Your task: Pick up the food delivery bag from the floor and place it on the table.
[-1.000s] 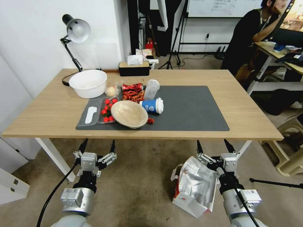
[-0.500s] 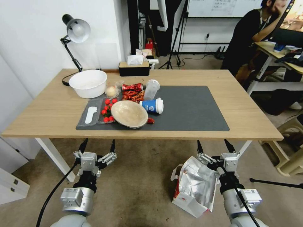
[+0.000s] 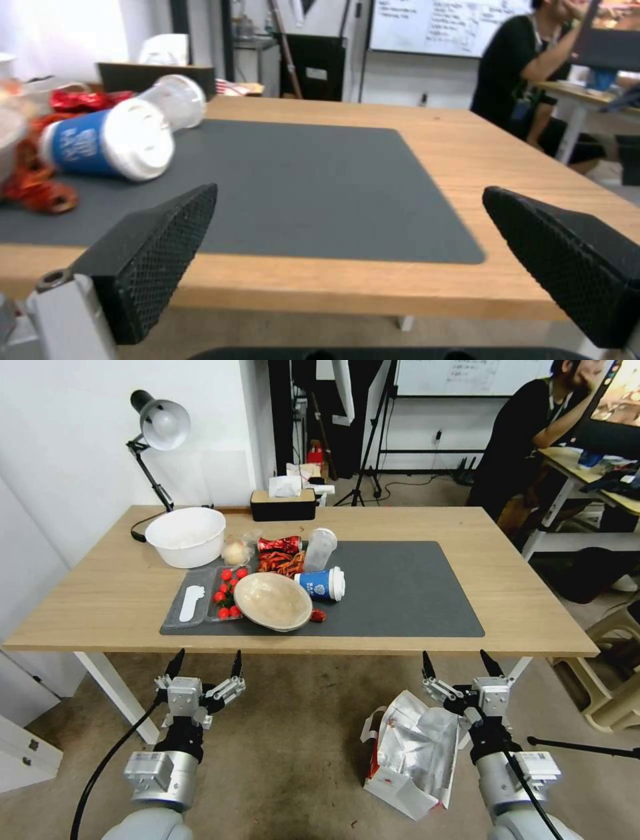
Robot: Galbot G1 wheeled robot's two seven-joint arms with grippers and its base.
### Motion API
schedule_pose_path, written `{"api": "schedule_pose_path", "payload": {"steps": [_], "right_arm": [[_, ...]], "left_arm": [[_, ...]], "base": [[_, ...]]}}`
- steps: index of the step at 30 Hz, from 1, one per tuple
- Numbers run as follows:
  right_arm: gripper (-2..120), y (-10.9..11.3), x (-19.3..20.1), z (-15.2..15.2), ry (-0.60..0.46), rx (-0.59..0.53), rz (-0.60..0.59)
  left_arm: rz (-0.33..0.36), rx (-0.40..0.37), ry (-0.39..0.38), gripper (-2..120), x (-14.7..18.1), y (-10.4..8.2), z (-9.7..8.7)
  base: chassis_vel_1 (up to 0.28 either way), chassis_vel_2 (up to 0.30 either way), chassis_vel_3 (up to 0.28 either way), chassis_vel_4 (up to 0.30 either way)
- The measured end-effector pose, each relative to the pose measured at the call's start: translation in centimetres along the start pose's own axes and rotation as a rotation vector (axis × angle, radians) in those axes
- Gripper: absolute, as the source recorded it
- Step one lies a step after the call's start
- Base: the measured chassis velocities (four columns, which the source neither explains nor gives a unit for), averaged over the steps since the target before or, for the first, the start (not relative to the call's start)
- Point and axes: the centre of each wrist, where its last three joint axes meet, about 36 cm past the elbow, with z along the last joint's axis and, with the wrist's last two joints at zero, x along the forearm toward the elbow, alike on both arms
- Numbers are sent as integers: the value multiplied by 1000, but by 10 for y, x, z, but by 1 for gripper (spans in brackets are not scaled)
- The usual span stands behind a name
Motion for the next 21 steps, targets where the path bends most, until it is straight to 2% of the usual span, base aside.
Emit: {"api": "schedule_pose_path", "payload": {"steps": [1, 2, 3, 5, 6, 7, 9, 12, 21], "right_arm": [[100, 1, 1, 2, -4, 2, -3], [100, -7, -3, -8, 8, -2, 12], [100, -7, -3, -8, 8, -2, 12], [100, -26, -13, -35, 36, -21, 44], [100, -31, -15, -44, 43, -26, 52], [100, -31, -15, -44, 43, -26, 52], [100, -42, -18, -65, 61, -41, 67], [100, -44, -18, -65, 63, -35, 62], [100, -43, -17, -65, 62, -33, 57]], "left_arm": [[0, 8, 0, 100, 0, 0, 0], [-2, 77, -2, 100, -5, 1, -6], [-2, 77, -2, 100, -5, 1, -6], [4, 214, -8, 100, -14, 3, -18], [6, 230, -7, 100, -14, 4, -19], [6, 230, -7, 100, -14, 4, -19], [7, 218, -25, 100, -13, 7, -12], [0, 212, -47, 100, -12, 9, -3], [-2, 209, -38, 100, -10, 9, -1]], "base": [[0, 0, 0, 0], [0, 0, 0, 0], [0, 0, 0, 0], [0, 0, 0, 0], [0, 0, 0, 0], [0, 0, 0, 0], [0, 0, 0, 0], [0, 0, 0, 0], [0, 0, 0, 0]]}}
